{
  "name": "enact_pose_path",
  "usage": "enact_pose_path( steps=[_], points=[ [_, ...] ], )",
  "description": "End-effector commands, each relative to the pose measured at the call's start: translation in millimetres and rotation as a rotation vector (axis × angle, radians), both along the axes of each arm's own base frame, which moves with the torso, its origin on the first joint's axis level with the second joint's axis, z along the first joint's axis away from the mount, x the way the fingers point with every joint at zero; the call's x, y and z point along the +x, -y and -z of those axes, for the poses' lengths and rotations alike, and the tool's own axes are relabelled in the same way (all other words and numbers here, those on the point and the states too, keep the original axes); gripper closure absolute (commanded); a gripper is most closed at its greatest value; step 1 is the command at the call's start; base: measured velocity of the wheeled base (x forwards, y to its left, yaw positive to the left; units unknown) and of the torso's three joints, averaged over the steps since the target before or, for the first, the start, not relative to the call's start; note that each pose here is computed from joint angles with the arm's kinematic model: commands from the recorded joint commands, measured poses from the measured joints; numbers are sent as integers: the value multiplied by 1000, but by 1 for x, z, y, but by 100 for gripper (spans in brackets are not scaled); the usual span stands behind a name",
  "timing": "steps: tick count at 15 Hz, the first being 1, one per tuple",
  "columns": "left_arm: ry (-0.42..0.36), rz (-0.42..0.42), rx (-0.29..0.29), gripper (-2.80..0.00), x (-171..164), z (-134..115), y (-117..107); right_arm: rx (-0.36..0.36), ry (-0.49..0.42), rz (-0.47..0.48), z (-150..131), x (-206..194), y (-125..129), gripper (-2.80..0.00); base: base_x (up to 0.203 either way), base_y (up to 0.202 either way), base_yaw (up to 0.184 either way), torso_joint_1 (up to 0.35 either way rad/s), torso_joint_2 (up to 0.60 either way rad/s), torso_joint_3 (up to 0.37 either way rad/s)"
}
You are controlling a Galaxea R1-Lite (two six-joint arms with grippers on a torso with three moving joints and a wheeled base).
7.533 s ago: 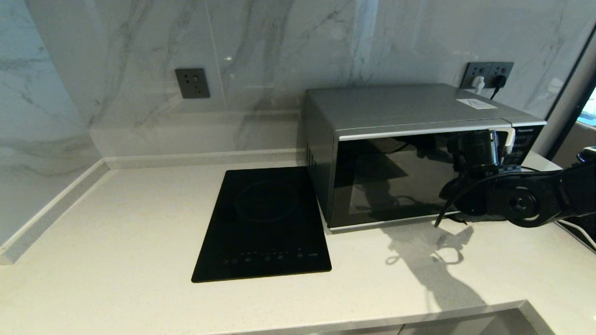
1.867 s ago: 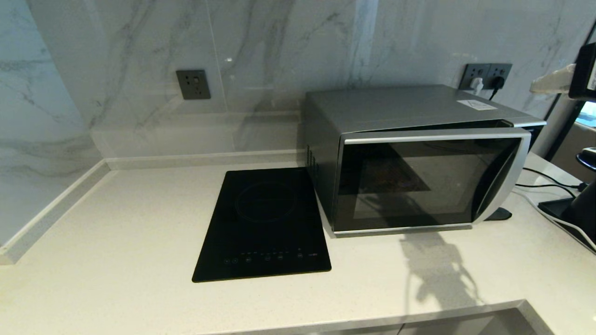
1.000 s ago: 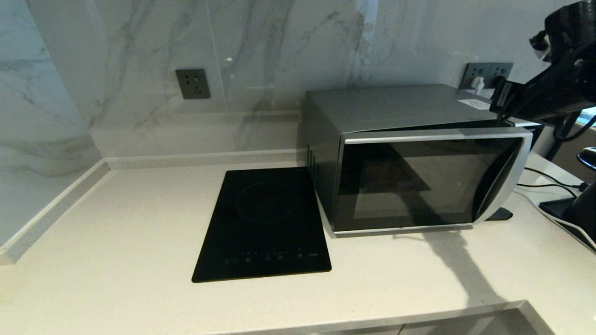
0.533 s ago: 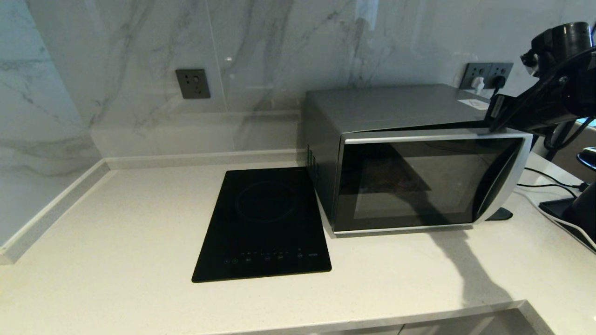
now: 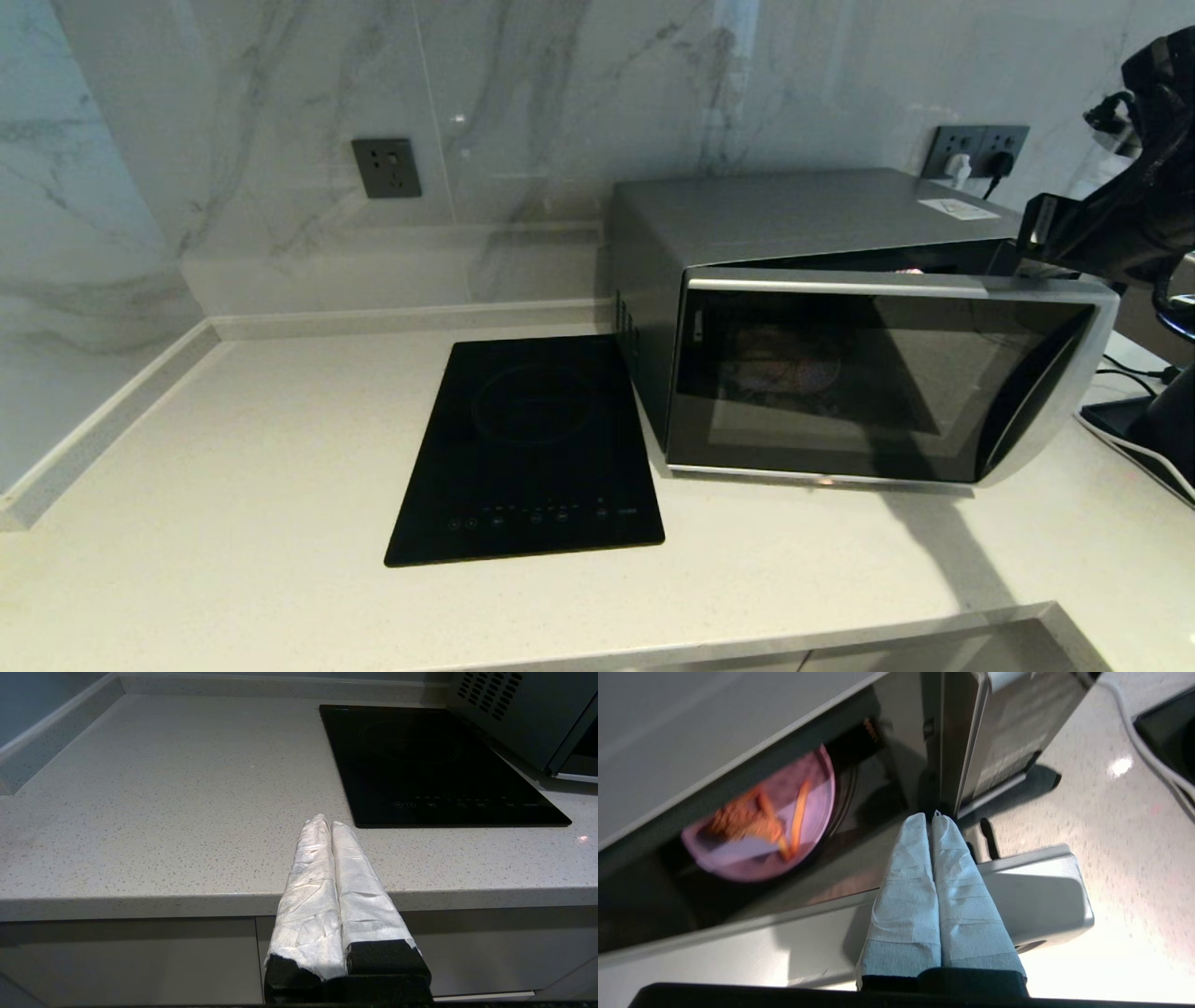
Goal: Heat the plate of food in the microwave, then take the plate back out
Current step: Open the microwave oven
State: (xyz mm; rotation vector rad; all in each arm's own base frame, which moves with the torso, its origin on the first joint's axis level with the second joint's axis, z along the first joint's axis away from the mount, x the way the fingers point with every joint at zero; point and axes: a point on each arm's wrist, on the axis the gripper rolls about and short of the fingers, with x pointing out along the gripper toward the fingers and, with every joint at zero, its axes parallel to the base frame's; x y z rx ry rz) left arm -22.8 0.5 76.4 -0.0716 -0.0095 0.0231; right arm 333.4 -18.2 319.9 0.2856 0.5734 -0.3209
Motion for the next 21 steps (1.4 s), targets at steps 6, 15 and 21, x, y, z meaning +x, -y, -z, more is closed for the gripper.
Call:
enact_pose_path(
  steps=[6, 15, 21],
  points=[
    [-1, -1, -1, 0, 0, 0, 0, 31, -42, -42, -9, -62, -4, 0, 0, 0, 0, 0, 0, 0],
    [-1, -1, -1, 0, 0, 0, 0, 53, -93, -124, 7, -136, -15, 0, 0, 0, 0, 0, 0, 0],
    [-1, -3, -1, 0, 0, 0, 0, 51, -83, -279, -7, -212, -35, 0, 0, 0, 0, 0, 0, 0]
  ],
)
